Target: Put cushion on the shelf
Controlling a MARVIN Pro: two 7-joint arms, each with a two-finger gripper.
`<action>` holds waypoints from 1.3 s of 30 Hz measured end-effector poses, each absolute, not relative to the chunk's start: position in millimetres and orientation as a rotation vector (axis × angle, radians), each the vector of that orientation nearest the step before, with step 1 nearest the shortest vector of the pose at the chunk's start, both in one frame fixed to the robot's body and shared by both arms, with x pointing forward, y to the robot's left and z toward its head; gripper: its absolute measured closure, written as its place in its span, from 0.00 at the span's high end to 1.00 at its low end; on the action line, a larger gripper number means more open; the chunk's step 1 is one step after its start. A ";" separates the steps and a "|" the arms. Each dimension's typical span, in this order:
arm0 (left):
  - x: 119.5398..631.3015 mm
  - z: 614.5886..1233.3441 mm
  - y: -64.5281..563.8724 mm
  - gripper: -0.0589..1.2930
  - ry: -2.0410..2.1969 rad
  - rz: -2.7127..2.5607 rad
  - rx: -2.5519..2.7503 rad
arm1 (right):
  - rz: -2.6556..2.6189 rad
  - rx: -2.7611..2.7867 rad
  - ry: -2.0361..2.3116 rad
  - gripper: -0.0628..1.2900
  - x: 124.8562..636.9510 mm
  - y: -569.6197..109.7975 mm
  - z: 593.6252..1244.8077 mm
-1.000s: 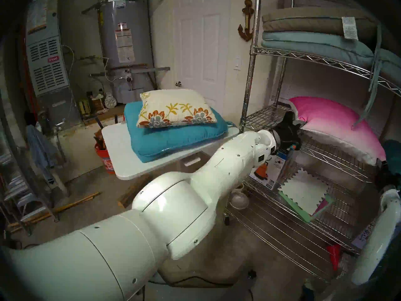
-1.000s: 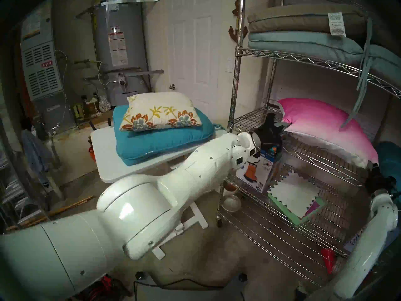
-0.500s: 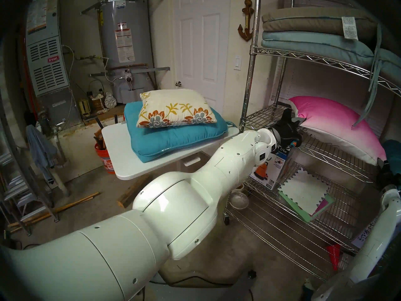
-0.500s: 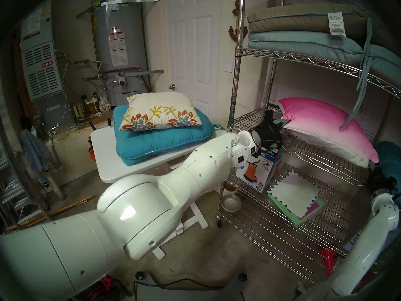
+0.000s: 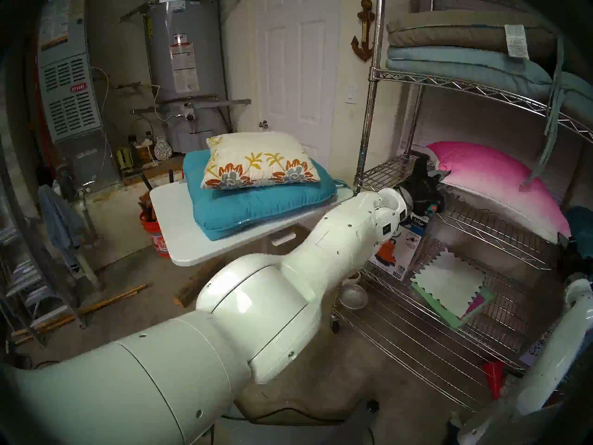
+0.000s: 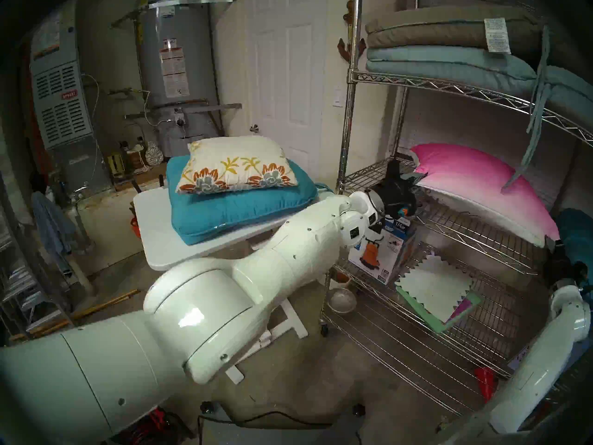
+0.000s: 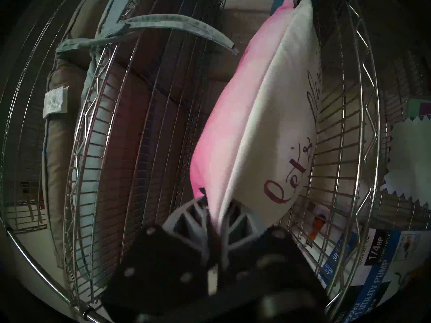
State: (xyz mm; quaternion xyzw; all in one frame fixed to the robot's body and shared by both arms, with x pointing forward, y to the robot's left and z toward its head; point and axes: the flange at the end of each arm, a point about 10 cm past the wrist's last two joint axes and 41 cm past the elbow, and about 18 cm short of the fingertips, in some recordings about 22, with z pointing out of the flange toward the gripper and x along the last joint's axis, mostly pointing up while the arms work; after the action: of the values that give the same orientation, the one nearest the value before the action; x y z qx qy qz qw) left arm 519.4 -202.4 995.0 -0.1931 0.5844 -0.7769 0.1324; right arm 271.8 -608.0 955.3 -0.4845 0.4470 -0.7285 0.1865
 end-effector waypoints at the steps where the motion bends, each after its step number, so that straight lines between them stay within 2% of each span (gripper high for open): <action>1: 519.7 995.3 -202.0 0.08 1.693 -2.257 -0.564 | -2.050 -1.366 1.259 0.03 272.0 -607.8 955.2; 39: 527.5 1013.1 -186.6 0.08 1.568 -2.442 -0.656 | -2.001 -1.504 1.206 0.03 282.4 -591.4 956.2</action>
State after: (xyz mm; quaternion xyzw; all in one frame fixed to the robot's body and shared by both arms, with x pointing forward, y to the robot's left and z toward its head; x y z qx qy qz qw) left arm 527.5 -186.6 1013.1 -0.2198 0.5250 -0.8180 0.0830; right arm 282.4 -591.4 956.2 -0.5323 0.4270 -0.7083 0.1807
